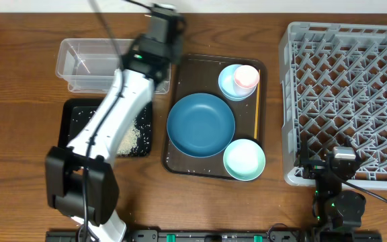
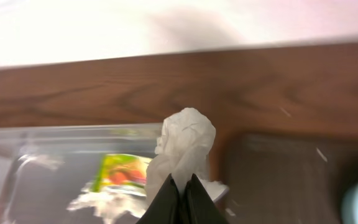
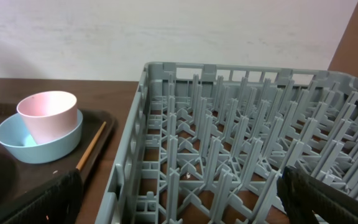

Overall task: Sort waste into correct bins and load items into the dishwasher rack
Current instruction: 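Carry the tissue with the left gripper and drop it into the clear bin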

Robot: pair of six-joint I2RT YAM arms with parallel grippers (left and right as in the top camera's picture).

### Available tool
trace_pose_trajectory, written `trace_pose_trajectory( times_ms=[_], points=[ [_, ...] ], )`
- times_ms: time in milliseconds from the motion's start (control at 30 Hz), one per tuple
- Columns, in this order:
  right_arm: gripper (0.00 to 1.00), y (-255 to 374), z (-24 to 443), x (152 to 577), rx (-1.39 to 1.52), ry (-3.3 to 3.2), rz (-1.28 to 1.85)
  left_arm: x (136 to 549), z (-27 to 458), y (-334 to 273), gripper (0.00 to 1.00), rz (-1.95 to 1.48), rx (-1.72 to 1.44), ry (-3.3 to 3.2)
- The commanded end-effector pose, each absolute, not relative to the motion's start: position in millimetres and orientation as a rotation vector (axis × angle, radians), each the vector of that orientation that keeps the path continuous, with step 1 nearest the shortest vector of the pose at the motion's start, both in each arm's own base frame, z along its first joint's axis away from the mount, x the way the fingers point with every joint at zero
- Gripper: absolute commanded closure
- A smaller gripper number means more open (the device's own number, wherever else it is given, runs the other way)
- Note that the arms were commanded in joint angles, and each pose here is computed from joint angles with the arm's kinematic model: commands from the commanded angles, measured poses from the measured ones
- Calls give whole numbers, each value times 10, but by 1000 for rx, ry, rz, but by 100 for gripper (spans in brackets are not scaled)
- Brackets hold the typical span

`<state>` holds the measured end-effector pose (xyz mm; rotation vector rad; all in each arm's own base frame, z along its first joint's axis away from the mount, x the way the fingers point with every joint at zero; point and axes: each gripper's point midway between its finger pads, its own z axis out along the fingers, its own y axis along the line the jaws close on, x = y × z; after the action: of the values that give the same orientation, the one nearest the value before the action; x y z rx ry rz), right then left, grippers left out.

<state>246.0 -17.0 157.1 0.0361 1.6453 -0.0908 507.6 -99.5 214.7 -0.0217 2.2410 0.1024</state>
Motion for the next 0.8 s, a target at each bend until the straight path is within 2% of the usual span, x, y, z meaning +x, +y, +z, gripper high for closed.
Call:
trace_pose_trajectory(
  times_ms=[0, 167, 233, 333, 367, 433, 500, 633, 767],
  points=[
    [1, -193, 1558, 2458, 38, 1650, -105, 5173, 2203, -605, 94, 98, -228, 2202],
    [1, -193, 1558, 2458, 38, 1650, -105, 5169, 2138, -177, 94, 130, -361, 2213],
    [1, -193, 1558, 2458, 38, 1650, -105, 5146, 2074, -75, 85, 132, -419, 2226],
    [1, -193, 1558, 2458, 38, 1650, -105, 5121, 1941, 26, 78, 140, -477, 2256],
    [1, -193, 1558, 2458, 38, 1650, -105, 5118, 1895, 39, 73, 146, -480, 2267],
    [1, -193, 1558, 2458, 38, 1650, -105, 5115, 1809, 39, 47, 155, -479, 2290],
    [1, -193, 1558, 2458, 38, 1650, -105, 5093, 1735, 37, 34, 164, -478, 2315],
    [1, -193, 1558, 2458, 38, 1650, -105, 4996, 1694, 12, 33, 156, -473, 2361],
    [1, -193, 1558, 2458, 38, 1650, -105, 4864, 1932, 9, 33, 137, -469, 2347]
  ],
)
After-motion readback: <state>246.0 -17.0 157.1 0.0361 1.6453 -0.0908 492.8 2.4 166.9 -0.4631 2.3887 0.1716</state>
